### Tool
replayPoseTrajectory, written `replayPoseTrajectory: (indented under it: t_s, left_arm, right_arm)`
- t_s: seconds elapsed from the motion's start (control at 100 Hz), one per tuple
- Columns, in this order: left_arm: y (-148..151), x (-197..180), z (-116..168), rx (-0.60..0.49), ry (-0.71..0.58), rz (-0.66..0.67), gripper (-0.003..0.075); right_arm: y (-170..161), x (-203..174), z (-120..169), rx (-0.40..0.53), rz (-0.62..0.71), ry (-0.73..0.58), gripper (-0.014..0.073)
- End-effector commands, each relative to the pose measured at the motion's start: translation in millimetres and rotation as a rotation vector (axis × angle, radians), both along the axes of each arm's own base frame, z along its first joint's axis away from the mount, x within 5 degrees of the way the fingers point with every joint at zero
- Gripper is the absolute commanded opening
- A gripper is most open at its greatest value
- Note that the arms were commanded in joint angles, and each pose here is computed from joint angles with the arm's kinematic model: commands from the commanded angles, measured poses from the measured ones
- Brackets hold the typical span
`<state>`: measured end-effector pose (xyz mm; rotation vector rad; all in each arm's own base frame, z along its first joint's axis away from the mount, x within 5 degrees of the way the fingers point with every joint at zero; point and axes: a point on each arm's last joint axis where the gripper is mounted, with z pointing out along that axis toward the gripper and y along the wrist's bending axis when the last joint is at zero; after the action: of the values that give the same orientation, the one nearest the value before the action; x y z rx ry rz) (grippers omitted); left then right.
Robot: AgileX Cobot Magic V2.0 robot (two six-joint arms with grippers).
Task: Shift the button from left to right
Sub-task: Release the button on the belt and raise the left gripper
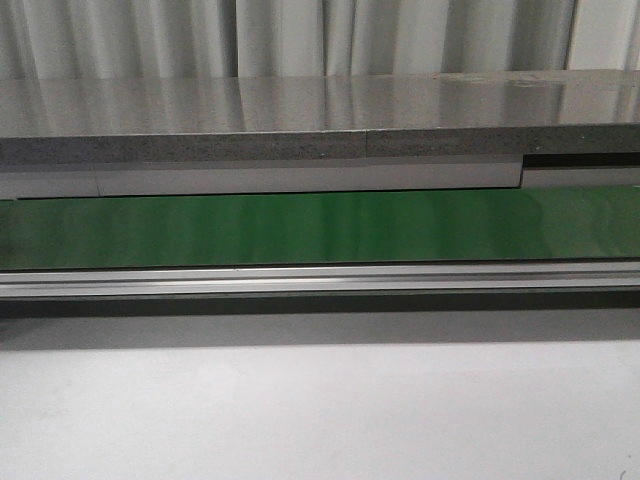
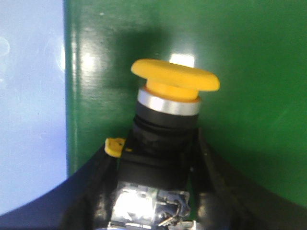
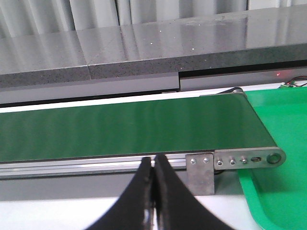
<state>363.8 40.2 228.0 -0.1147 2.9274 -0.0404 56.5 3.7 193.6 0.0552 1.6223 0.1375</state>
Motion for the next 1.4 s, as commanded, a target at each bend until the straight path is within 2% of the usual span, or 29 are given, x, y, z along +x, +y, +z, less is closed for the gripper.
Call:
replayPoseTrajectory:
  t_s: [0.0,0.14,0.21,0.35,0.53,0.74,0.94,1.2,1.39]
  left_arm:
    - [-3.1,0.6,24.1,-0.001,-0.085,-0.004,0.0314]
    - [-3.5,0.6,24.1,-0.006,-0.085,-0.003,0.0629]
    - [-3.6,0.4,24.0,-0.007,-0.083,-0.003,0.0707]
    - [-5.5,-2.3,27.0,-0.009,-0.073,-0.008,0.0659]
    - [-16.4,-11.7,50.4,-0.004,-0.130,-0.039,0.0657]
    - [-28.3,-38.2,91.4,0.010,-0.299,-0.067,0.0657]
    - [-32.5,-89.3,115.8,0.012,-0.485,-0.057,0.0657]
    - [-36.3,-167.5,117.6,0.017,-0.732,-0.035,0.0657]
    - [-37.3,-217.3,99.9,0.036,-0.928,-0.019,0.0657]
  right_arm:
    - [-0.9,-2.1,13.0,-0.005,-0.008,-0.114,-0.0067]
    - [-0.9,-2.1,13.0,-0.005,-0.008,-0.114,-0.0067]
    - [-0.9,-2.1,13.0,-0.005,-0.008,-0.114,-0.0067]
    - [-0.9,-2.1,13.0,-0.005,-0.008,-0.114,-0.0067]
    - [-0.9,-2.1,13.0,-0.005,-0.008,-0.114,-0.0067]
    - [-0.9,-2.1,13.0,-0.005,-0.008,-0.114,-0.0067]
    - [-0.9,-2.1,13.0,-0.005,-0.008,-0.114,-0.0067]
    - [-0.9,-2.1,13.0,-0.005,-0.008,-0.114,-0.0067]
    - [-0.9,-2.1,13.0,-0.005,-0.008,-0.114,-0.0067]
